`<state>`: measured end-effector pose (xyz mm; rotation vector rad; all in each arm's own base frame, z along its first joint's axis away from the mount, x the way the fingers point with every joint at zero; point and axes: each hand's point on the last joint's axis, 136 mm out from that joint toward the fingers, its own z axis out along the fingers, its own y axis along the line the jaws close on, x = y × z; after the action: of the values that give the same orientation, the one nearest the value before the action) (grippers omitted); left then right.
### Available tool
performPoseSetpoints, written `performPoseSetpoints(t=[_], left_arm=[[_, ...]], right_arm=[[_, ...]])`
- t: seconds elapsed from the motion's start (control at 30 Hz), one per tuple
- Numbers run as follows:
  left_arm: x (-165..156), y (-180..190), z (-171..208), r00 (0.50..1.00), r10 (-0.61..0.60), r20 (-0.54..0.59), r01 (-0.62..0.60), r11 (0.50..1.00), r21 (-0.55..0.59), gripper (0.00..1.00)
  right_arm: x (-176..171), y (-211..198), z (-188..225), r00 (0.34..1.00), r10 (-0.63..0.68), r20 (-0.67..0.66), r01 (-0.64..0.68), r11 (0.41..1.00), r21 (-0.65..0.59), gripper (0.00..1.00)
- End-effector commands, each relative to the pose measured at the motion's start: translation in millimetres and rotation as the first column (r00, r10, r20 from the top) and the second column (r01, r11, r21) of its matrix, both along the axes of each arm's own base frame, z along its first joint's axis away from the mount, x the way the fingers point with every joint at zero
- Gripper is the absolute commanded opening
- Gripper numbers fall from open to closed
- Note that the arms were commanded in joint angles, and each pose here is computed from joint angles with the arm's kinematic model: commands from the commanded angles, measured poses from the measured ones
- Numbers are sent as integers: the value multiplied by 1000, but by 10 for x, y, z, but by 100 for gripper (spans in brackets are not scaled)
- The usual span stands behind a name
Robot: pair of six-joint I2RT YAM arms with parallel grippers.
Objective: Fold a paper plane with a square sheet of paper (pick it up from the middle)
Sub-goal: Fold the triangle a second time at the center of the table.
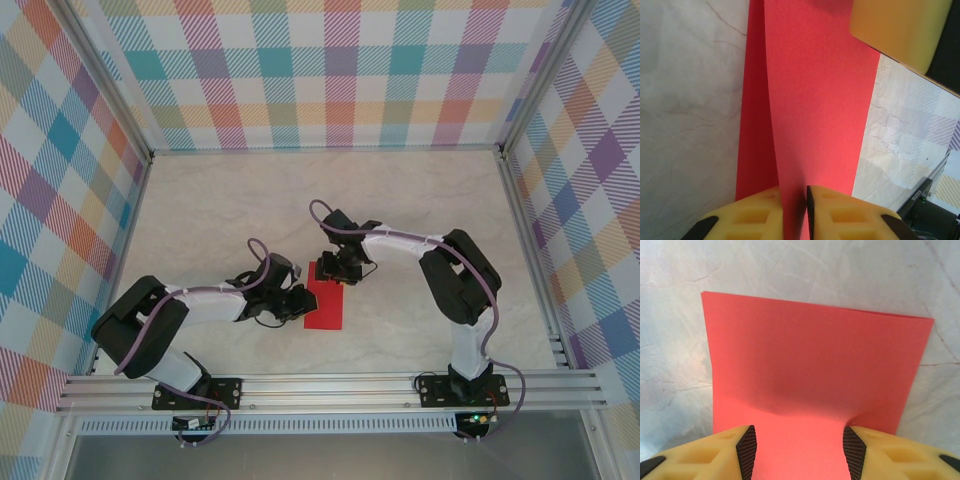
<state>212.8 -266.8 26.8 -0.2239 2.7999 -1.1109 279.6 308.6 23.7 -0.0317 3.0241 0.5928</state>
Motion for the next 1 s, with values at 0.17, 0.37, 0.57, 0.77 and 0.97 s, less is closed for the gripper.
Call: performPoseSetpoints(t=[0.17,0.37,0.57,0.77,0.97], left_arm=[[170,14,14,999,31,26,-32,999,34,9],[294,114,92,995,75,65,-78,995,56,4],[364,165,104,992,97,76,-102,993,59,4],[375,108,103,994,89,63,-91,995,32,4],[334,109,74,996,79,47,-81,996,31,6]], right_arm=[[61,-121,366,988,-14,155,6,998,58,56],[4,-294,383,979,-51,198,42,998,47,56],[-79,-319,314,982,-66,179,54,996,69,55],[-161,-218,255,990,-51,133,34,991,128,54],[-287,-39,157,999,5,48,-15,978,208,47]])
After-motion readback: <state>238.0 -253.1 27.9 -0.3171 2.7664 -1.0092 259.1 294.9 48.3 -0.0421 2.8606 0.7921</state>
